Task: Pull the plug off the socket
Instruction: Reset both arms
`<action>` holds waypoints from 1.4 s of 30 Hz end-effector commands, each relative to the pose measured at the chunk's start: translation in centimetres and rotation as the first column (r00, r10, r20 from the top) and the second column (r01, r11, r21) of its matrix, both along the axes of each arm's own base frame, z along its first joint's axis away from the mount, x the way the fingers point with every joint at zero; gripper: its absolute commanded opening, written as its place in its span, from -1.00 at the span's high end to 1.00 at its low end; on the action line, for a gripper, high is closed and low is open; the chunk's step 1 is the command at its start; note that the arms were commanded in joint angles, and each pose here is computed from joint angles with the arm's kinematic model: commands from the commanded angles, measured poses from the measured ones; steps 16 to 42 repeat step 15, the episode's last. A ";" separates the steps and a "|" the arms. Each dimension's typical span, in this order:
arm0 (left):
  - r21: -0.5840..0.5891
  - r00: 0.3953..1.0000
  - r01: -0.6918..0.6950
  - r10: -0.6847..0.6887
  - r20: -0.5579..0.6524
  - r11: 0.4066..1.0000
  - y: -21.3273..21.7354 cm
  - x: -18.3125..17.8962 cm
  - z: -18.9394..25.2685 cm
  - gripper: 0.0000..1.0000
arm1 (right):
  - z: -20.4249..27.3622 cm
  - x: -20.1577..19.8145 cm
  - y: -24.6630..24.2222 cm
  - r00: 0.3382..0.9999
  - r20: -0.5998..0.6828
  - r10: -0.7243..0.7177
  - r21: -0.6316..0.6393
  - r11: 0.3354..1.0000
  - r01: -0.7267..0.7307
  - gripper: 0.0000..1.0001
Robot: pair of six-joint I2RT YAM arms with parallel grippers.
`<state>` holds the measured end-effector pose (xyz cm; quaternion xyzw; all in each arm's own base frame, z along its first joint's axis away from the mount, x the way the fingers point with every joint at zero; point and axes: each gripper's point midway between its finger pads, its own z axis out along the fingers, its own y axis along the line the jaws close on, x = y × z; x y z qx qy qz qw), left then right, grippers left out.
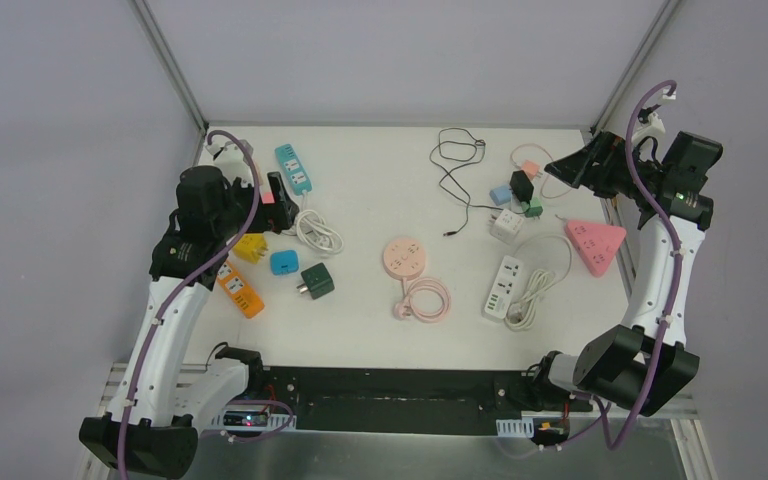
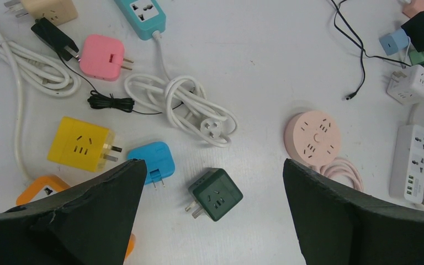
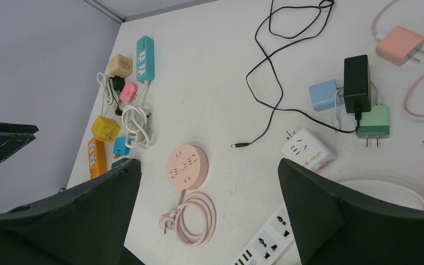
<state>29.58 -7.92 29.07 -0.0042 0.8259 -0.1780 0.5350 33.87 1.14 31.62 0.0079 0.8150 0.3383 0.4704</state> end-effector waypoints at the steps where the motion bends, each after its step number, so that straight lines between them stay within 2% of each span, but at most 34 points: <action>1: 0.011 0.998 0.022 -0.023 0.057 1.000 0.0 0.1 1.0 -0.98 | 1.7 -0.2 0.1 0.997 0.078 0.016 -0.024 1.000 -0.014 -0.99; 42: 0.011 0.998 0.031 -0.032 0.054 0.999 -0.2 0.0 0.9 -0.98 | 1.5 -0.3 0.2 0.995 0.092 0.037 -0.041 0.999 -0.033 -0.99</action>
